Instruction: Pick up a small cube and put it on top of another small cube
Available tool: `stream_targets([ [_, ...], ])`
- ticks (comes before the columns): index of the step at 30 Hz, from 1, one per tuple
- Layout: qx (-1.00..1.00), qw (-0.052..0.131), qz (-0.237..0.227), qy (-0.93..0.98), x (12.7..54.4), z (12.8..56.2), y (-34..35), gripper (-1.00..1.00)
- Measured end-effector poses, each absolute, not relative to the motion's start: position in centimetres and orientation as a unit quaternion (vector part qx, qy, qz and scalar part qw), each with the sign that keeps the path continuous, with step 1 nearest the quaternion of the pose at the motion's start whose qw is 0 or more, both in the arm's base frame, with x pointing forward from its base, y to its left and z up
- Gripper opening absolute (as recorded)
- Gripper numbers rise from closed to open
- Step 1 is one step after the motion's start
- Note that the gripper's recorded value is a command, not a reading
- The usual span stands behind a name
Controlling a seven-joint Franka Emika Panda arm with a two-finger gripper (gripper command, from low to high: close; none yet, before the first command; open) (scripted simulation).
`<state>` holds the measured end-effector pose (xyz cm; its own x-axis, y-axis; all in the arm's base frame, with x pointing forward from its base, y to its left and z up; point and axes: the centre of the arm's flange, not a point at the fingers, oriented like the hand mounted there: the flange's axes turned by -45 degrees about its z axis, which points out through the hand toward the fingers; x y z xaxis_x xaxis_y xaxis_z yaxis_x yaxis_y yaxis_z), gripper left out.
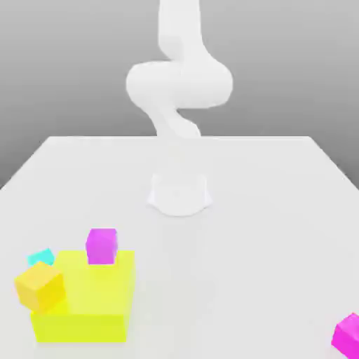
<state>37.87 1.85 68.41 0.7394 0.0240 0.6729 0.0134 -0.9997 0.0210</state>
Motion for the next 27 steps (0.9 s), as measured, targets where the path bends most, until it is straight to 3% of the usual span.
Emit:
stream_targets([
  [7,0.958,0.029,0.279,0.065,45.5,59.3,7.7,0.00],
  [14,0.971,0.037,0.200,0.127,50.2,48.6,13.9,0.00],
  [27,0.968,0.018,0.052,0.245,49.9,26.7,25.6,0.00],
])
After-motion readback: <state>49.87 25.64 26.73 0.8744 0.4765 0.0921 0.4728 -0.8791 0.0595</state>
